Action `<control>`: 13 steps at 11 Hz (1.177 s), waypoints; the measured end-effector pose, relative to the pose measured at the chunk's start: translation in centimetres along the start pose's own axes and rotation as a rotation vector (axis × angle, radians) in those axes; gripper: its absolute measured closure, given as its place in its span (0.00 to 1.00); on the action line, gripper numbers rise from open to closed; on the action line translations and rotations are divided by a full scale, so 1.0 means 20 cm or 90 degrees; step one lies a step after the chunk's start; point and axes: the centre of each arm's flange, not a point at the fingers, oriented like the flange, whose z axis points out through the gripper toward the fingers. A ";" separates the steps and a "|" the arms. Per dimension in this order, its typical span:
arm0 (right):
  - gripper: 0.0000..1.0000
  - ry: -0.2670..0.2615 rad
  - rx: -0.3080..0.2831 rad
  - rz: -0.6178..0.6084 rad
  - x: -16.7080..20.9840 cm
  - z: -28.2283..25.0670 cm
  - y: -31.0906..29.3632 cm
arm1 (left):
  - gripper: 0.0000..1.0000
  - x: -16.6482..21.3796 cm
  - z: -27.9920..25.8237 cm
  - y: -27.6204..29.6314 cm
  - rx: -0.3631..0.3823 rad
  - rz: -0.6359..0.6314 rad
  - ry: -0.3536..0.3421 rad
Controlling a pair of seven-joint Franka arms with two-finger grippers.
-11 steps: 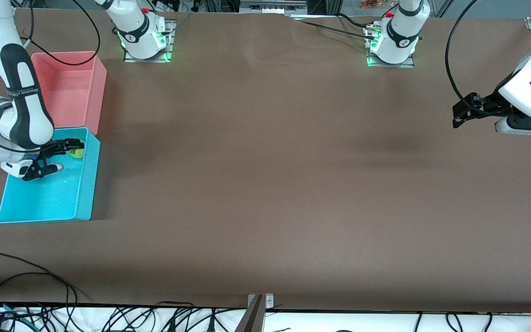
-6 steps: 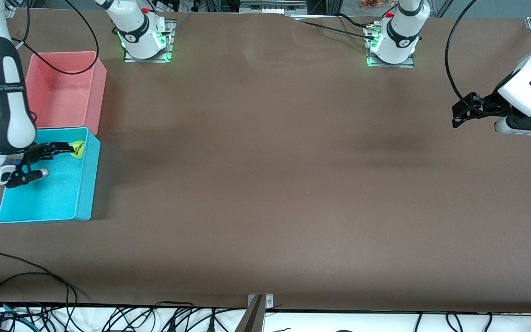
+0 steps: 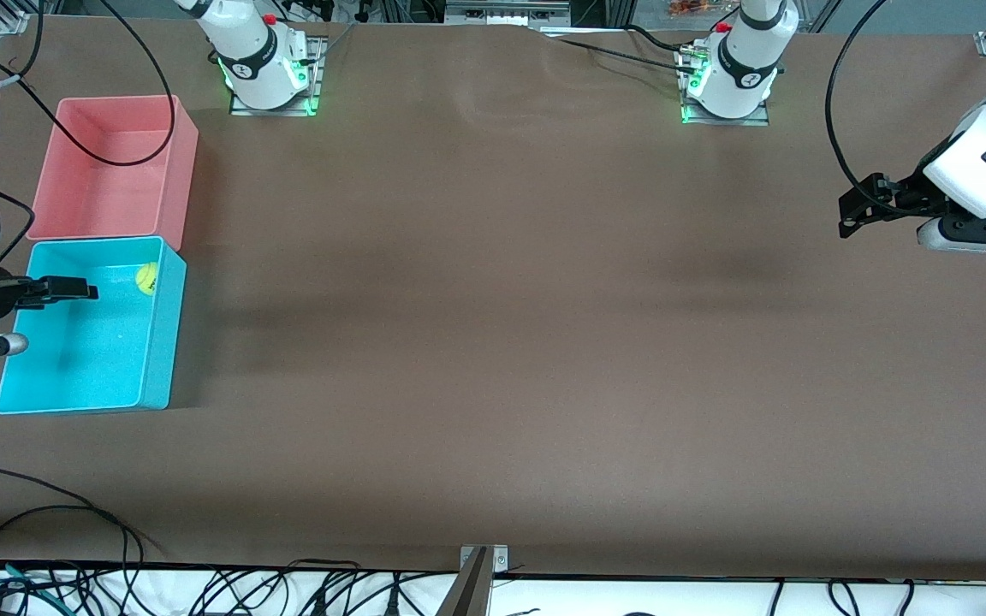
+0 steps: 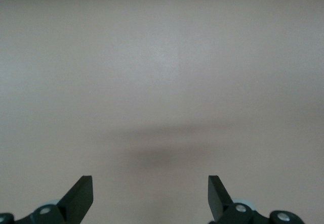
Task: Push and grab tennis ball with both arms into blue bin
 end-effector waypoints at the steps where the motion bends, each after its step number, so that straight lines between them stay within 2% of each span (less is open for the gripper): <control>1: 0.00 0.018 -0.010 0.007 0.02 -0.09 -0.05 | 0.00 0.00 0.00 0.00 0.000 -0.001 0.000; 3: 0.00 0.044 -0.020 0.055 0.02 -0.34 -0.19 | 0.00 0.00 0.00 0.00 0.000 -0.001 -0.001; 4: 0.00 0.069 -0.025 0.091 -0.02 -0.50 -0.24 | 0.00 0.00 0.00 0.00 0.000 -0.001 -0.001; 7: 0.00 0.121 -0.024 0.161 -0.18 -0.85 -0.45 | 0.00 0.00 0.01 0.00 0.000 -0.001 -0.002; 10: 0.00 0.140 -0.036 0.174 -0.25 -0.96 -0.55 | 0.00 0.00 0.01 -0.01 0.000 -0.002 -0.003; 12: 0.00 0.151 -0.026 0.177 -0.36 -0.98 -0.55 | 0.00 0.00 0.01 -0.01 0.000 -0.003 -0.003; 13: 0.00 0.167 -0.024 0.173 -0.41 -0.94 -0.56 | 0.00 0.00 0.01 -0.01 0.000 -0.003 -0.003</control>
